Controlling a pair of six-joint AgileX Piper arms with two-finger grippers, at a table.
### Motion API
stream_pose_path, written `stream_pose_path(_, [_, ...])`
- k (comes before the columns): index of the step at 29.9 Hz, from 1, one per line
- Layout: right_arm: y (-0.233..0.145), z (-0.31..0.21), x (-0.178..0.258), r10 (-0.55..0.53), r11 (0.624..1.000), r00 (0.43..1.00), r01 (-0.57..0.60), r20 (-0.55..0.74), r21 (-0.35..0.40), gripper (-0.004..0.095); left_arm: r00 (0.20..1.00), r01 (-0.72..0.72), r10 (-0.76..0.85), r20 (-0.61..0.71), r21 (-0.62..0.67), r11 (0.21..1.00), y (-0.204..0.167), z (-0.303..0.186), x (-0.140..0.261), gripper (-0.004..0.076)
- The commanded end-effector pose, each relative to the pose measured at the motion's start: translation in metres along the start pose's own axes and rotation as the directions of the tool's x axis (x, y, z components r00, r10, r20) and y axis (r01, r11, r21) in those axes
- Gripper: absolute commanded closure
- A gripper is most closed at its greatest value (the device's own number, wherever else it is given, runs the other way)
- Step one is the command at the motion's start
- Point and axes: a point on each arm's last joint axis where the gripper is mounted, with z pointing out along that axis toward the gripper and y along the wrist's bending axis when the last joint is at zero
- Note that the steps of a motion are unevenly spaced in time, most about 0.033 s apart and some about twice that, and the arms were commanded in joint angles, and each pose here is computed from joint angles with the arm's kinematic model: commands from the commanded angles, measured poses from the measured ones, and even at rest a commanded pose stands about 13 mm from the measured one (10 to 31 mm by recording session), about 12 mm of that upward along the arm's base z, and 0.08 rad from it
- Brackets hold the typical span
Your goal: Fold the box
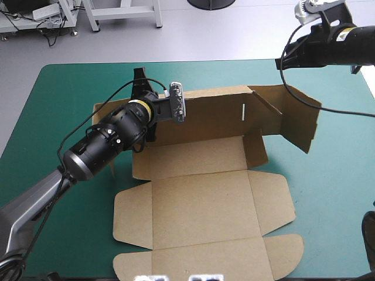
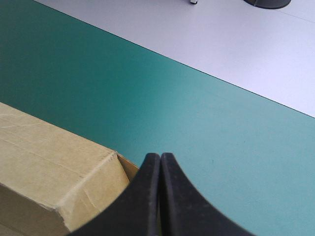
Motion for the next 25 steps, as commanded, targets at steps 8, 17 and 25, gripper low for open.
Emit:
stream_pose_path(8, [-0.038, 0.097, 0.011, 0.184, 0.977, 0.979, -0.192, -0.086, -0.093, 0.0928, 0.990, -0.109, 0.136, 0.040, -0.393, 0.913, -0.024, 0.000, 0.020, 0.0733])
stream_pose_path(17, [-0.054, 0.159, 0.018, 0.253, 0.952, 0.960, -0.269, -0.122, -0.145, 0.0928, 0.994, -0.054, 0.086, 0.068, -0.383, 0.922, -0.037, 0.006, 0.024, 0.0733])
stream_pose_path(25, [-0.046, 0.178, 0.050, 0.283, 0.920, 0.913, -0.345, -0.295, -0.184, 0.0928, 0.996, -0.055, 0.076, 0.039, -0.383, 0.922, -0.038, 0.011, 0.026, 0.0733])
